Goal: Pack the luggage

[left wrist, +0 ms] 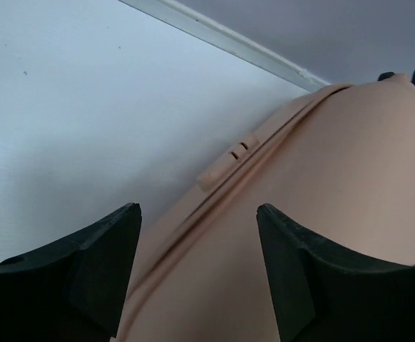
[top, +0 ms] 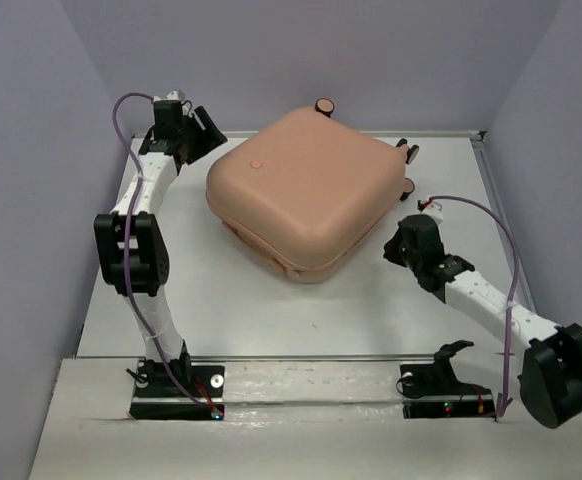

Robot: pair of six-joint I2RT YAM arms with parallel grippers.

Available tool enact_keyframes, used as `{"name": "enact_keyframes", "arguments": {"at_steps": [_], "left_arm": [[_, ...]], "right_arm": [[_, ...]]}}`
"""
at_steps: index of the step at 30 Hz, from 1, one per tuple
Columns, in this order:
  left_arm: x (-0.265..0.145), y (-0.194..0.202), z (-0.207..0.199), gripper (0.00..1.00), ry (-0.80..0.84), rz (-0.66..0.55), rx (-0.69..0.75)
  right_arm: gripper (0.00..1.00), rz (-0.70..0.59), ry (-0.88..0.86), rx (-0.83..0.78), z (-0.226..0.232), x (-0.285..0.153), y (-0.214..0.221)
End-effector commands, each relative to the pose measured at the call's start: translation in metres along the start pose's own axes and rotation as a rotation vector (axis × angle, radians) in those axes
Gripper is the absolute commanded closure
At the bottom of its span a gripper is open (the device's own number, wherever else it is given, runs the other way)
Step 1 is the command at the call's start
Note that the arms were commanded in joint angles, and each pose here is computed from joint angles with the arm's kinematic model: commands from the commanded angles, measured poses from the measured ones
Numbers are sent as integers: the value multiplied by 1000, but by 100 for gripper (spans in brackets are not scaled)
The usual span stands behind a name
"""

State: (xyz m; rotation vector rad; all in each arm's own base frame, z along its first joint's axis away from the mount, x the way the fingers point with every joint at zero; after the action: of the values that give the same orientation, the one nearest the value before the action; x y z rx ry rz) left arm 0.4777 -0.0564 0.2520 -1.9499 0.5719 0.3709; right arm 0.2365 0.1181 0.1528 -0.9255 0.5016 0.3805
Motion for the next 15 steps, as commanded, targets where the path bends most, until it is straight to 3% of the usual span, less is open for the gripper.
{"name": "enact_keyframes", "arguments": {"at_steps": [1, 2, 5, 7, 14, 15], "left_arm": [[40, 12, 4, 28, 13, 128, 30], [53, 28, 6, 34, 18, 181, 32], [58, 52, -8, 42, 78, 188, 19], [57, 75, -9, 44, 116, 205, -7], [3, 113, -15, 57, 175, 127, -116], [-4, 137, -6, 58, 175, 136, -136]], "right_arm": [[93, -45, -151, -4, 39, 16, -48], [93, -39, -160, -15, 44, 20, -51], [93, 1, -187, -51, 62, 39, -56], [93, 7, -252, -81, 77, 49, -61], [93, 99, -505, -210, 135, 66, -77], [93, 115, -536, -224, 142, 66, -79]]}}
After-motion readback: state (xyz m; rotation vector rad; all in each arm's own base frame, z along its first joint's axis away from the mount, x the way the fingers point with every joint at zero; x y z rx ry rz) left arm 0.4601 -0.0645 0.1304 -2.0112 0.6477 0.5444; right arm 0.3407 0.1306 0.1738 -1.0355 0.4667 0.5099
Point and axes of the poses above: each gripper's point midway between its finger pads, its own x axis out along the fingers, its own z axis along the line the jaws close on, y = z × x, the point moved 7 cm from there along -x, back along the fingers, and after that the axes turned 10 degrees about x, right-handed, at the moved point
